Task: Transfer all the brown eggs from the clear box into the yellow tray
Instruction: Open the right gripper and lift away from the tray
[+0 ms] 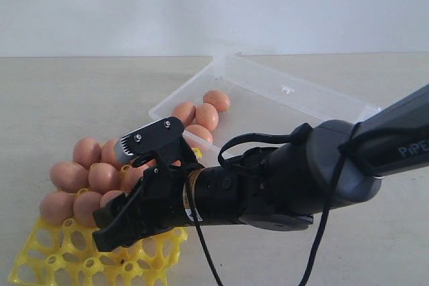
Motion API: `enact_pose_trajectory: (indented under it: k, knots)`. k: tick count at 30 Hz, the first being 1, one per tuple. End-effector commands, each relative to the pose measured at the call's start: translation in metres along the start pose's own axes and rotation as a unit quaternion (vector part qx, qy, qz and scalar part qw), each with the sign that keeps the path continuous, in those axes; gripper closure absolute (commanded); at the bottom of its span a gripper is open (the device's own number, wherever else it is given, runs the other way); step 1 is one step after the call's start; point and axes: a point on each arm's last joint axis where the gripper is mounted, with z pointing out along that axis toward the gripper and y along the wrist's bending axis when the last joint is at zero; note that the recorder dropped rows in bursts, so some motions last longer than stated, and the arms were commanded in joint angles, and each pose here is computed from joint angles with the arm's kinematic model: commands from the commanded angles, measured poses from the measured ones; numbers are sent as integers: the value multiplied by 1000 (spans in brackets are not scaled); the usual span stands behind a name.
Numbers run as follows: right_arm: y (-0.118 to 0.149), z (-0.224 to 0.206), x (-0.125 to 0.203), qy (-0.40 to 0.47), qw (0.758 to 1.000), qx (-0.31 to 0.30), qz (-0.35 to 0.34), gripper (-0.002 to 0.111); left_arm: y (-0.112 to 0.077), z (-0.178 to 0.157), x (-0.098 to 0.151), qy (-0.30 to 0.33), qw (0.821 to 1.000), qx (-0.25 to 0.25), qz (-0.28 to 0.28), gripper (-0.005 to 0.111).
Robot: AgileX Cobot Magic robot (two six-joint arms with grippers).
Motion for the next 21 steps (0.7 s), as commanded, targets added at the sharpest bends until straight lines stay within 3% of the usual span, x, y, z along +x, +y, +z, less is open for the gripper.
enact_pose_trajectory:
  k: [1, 16, 18, 19, 21]
  knots:
    - [5, -6, -10, -16, 1000, -9, -15, 47, 0, 0, 0, -3, 1000, 4, 4, 111]
    - [20, -35, -44, -70, 993, -7, -94, 49, 0, 0, 0, -3, 1000, 4, 4, 111]
    - [25, -49, -58, -86, 989, 3, -119, 66, 0, 0, 0, -3, 1000, 4, 4, 111]
    - [29, -62, -71, -96, 987, 18, -125, 86, 0, 0, 0, -3, 1000, 4, 4, 111]
    - [33, -80, -90, -103, 982, 49, -152, 108, 0, 0, 0, -3, 1000, 4, 4, 111]
